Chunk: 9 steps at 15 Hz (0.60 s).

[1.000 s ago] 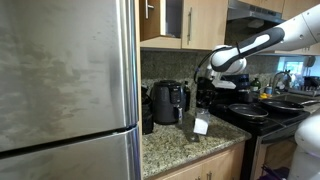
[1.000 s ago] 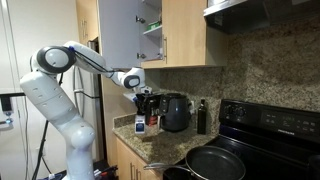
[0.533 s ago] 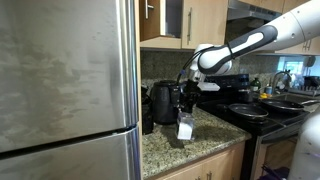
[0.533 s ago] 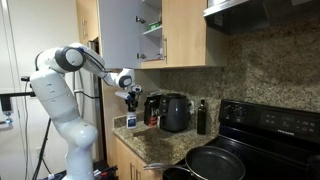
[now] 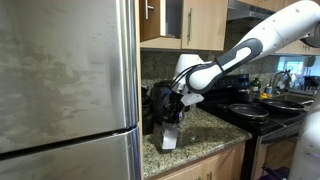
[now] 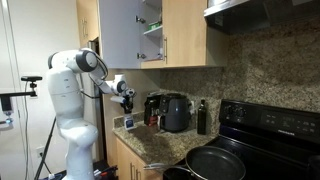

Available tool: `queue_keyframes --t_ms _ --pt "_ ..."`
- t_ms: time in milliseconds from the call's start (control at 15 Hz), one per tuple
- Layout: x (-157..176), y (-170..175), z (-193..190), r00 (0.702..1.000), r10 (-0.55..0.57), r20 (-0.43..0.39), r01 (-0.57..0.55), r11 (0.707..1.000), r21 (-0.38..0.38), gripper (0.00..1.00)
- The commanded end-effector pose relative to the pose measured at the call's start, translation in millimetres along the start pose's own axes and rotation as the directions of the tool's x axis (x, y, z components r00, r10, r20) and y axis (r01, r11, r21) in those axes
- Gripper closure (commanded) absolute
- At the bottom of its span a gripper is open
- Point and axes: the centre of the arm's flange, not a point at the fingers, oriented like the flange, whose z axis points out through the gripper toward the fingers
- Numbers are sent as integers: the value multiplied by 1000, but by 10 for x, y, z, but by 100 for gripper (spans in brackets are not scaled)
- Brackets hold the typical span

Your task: Move the container from the right to the left then back to the right

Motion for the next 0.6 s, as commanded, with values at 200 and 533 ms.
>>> queue_keyframes --t_ms 200,533 --pt "448 -444 446 993 -47 -111 42 998 -49 64" --pt "528 -468 619 998 -23 -56 19 997 -71 64"
